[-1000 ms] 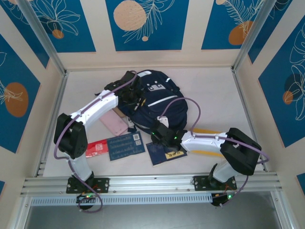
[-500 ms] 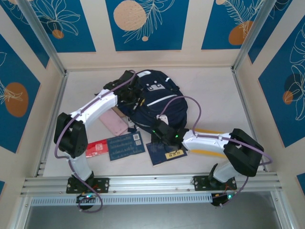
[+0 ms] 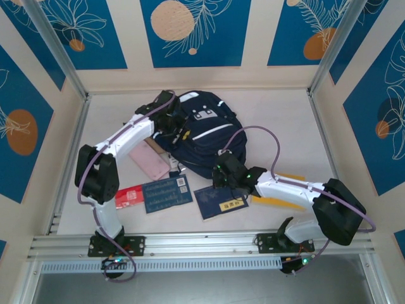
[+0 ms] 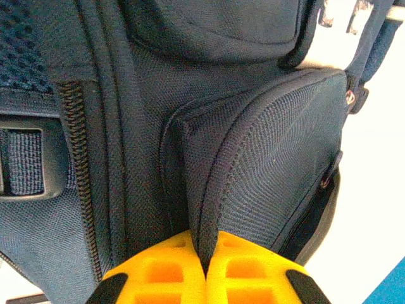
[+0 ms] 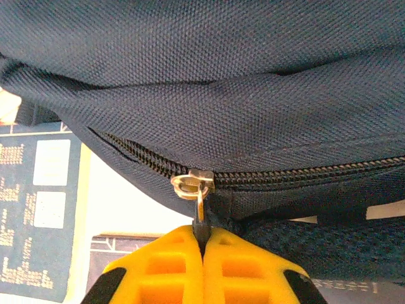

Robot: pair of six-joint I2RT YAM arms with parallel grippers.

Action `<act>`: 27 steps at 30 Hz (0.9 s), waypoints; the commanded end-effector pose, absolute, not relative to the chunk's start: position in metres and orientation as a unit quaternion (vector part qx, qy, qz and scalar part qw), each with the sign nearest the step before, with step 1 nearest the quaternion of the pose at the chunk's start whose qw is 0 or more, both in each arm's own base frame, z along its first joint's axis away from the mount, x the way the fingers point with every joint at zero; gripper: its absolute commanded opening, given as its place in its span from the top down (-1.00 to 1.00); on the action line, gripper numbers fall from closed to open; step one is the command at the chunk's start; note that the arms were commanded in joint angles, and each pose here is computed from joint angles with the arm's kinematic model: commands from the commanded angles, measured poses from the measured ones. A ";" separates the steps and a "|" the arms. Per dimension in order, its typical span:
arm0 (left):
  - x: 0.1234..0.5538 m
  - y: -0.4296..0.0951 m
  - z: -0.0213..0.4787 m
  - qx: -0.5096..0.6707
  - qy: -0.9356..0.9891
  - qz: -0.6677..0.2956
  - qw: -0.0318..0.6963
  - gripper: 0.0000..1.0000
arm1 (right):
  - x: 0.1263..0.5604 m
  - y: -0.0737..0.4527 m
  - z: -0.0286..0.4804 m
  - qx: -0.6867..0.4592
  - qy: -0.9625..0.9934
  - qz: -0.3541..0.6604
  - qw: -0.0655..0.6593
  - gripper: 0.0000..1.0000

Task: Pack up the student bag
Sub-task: Unzip the student bag at the top-center of the table.

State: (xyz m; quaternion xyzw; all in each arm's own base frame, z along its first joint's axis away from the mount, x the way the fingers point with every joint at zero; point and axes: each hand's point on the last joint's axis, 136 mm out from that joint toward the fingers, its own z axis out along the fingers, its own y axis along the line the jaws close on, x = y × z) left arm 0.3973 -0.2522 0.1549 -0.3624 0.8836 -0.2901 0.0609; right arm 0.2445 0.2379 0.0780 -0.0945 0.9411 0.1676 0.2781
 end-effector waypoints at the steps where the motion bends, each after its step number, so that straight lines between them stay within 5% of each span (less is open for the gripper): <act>1: 0.412 -0.250 0.170 -0.337 0.887 -0.306 0.080 1.00 | 0.240 0.228 0.085 -0.133 0.942 0.154 0.266 1.00; 15: 0.407 -0.250 0.170 -0.303 0.902 -0.298 0.081 1.00 | 0.237 0.227 0.114 -0.182 0.918 0.259 0.241 1.00; 27: 0.415 -0.254 0.178 -0.252 0.917 -0.293 0.095 1.00 | 0.239 0.199 0.118 -0.172 0.935 0.229 0.207 1.00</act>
